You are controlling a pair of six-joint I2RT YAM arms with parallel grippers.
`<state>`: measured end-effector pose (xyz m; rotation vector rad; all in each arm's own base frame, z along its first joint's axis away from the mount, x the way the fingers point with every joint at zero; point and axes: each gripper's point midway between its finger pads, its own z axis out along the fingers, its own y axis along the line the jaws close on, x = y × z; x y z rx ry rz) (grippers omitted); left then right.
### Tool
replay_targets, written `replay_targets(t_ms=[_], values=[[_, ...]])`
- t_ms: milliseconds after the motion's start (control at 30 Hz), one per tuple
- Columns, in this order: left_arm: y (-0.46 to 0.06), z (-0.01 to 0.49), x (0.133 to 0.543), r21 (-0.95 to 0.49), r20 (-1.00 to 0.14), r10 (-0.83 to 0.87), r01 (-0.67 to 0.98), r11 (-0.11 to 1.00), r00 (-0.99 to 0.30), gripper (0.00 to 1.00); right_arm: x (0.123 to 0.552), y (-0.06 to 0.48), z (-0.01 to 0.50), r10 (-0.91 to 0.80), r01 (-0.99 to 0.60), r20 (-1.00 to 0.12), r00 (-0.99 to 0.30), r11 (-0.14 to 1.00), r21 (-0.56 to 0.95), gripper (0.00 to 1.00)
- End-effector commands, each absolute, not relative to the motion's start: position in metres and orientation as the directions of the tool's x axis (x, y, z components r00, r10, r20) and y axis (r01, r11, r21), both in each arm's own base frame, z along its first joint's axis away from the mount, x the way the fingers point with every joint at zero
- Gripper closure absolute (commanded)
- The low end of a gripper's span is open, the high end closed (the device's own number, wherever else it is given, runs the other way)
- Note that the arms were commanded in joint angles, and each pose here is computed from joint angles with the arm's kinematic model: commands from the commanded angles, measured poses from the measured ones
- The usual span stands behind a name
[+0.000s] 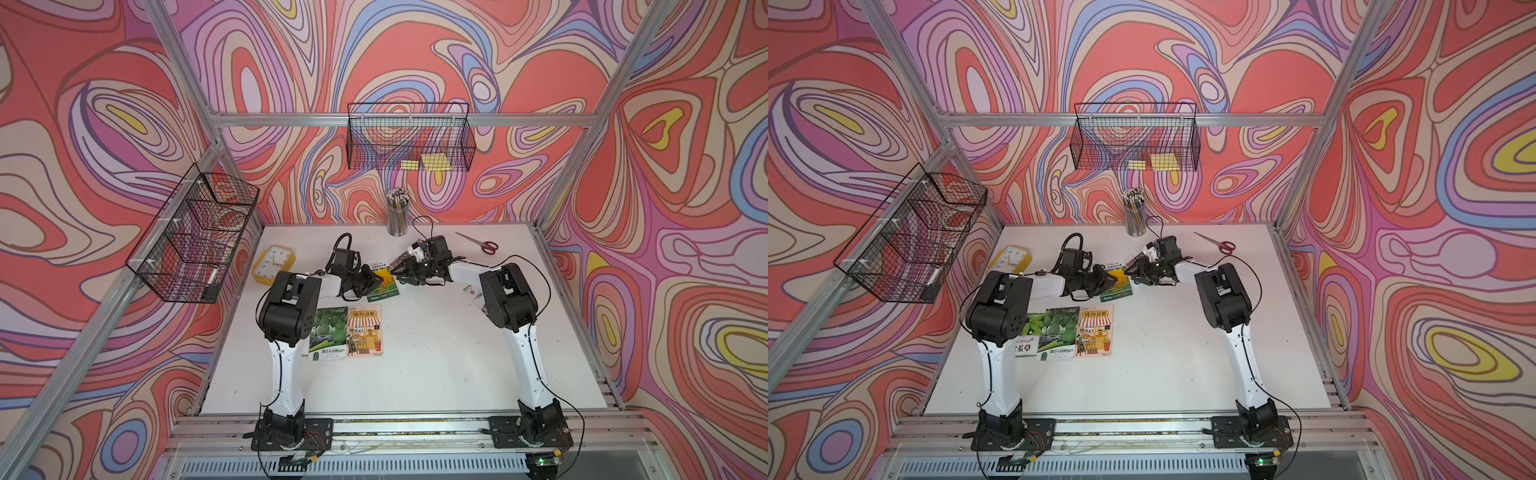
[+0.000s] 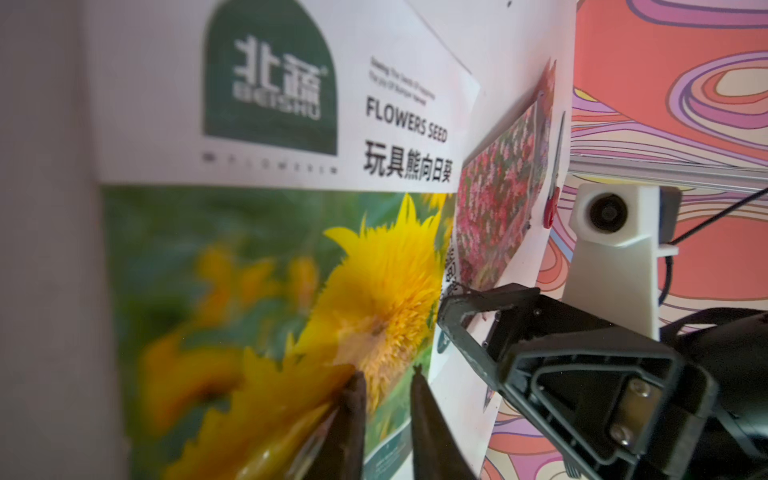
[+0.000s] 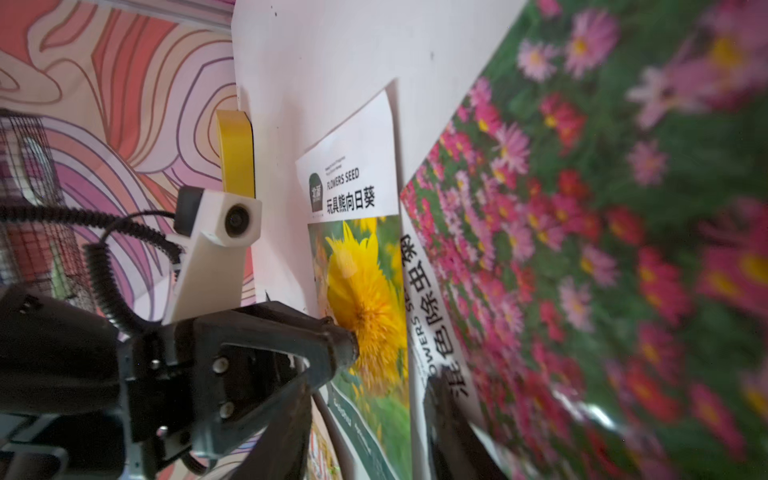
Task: Arrange the seed packets in a row
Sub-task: Pick up the seed packet from the center of the board.
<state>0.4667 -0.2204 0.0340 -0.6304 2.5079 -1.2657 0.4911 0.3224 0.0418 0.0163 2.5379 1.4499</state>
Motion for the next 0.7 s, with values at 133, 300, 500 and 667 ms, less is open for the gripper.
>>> replay_targets(t_ms=[133, 300, 500, 667], values=[[-0.205, 0.072, 0.463, -0.745, -0.174, -0.471, -0.197, 0.637, -0.865, 0.22, 0.481, 0.302, 0.016, 0.114, -0.064, -0.176, -0.978, 0.635, 0.770, 0.49], [-0.184, 0.054, 0.450, -0.662, -0.175, -0.468, -0.249, 0.707, -0.866, 0.18, 0.482, 0.302, 0.018, 0.113, -0.067, -0.178, -0.978, 0.634, 0.771, 0.48], [-0.177, 0.028, 0.441, -0.630, -0.142, -0.484, -0.299, 0.717, -0.863, 0.18, 0.481, 0.303, 0.021, 0.099, -0.078, -0.182, -0.978, 0.636, 0.767, 0.47], [-0.182, 0.014, 0.443, -0.634, -0.101, -0.486, -0.320, 0.704, -0.868, 0.18, 0.475, 0.313, 0.015, 0.081, -0.075, -0.162, -0.983, 0.631, 0.772, 0.47]])
